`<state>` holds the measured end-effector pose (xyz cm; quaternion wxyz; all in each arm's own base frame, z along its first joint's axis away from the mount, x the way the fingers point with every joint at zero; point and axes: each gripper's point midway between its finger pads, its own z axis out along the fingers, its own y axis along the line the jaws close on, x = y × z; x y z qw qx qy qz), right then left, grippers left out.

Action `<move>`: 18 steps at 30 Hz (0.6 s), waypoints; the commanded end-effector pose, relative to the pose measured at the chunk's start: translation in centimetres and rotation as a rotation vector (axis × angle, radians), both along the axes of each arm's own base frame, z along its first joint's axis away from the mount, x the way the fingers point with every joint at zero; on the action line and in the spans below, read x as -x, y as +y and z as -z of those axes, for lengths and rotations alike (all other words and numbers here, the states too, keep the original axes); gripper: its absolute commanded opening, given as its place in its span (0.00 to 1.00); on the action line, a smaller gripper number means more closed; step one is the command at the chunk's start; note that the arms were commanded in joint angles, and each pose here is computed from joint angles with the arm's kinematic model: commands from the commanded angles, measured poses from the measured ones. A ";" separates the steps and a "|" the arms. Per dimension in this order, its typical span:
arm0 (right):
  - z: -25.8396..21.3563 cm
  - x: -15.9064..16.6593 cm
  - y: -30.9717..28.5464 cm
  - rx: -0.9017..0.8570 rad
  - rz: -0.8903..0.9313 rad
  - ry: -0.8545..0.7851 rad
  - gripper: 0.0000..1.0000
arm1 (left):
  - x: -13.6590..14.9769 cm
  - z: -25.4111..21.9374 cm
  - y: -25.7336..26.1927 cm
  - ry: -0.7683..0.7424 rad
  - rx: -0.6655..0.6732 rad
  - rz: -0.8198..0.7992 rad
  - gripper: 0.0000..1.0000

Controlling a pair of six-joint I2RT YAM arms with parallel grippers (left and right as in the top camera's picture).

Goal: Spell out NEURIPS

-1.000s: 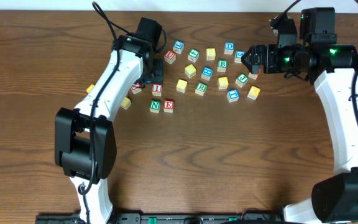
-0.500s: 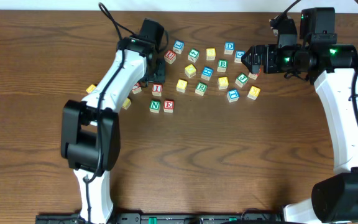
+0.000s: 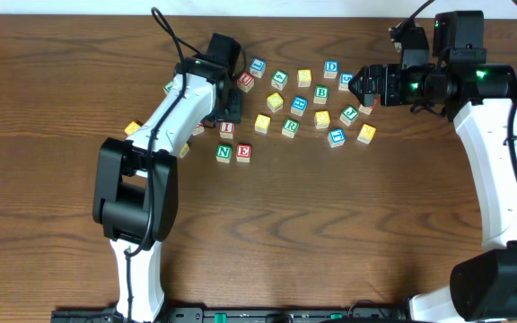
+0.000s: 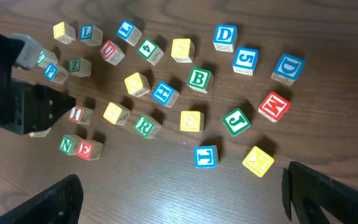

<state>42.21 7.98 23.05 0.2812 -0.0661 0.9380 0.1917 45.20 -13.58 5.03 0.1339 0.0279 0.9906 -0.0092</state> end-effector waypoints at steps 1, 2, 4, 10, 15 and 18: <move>-0.6 -0.2 -0.2 0.003 -0.003 -0.018 0.99 | 0.4 1.8 -0.1 0.042 -0.014 0.017 0.57; -0.6 -0.2 -0.2 0.003 -0.003 -0.018 0.99 | 0.4 1.9 -0.1 0.042 -0.014 0.017 0.57; -0.6 -0.2 -0.2 0.003 -0.003 -0.018 0.99 | 0.3 1.8 -0.1 0.038 -0.013 0.017 0.57; -0.6 -0.2 -0.2 0.003 -0.003 -0.018 0.99 | 0.3 1.8 -0.1 0.035 -0.012 0.017 0.57; -0.6 -0.2 -0.2 0.003 -0.003 -0.018 0.99 | 0.3 1.8 -0.1 0.034 -0.011 0.018 0.57; -0.6 -0.2 -0.2 0.003 -0.003 -0.018 0.99 | 0.3 1.8 -0.3 0.037 -0.001 0.025 0.57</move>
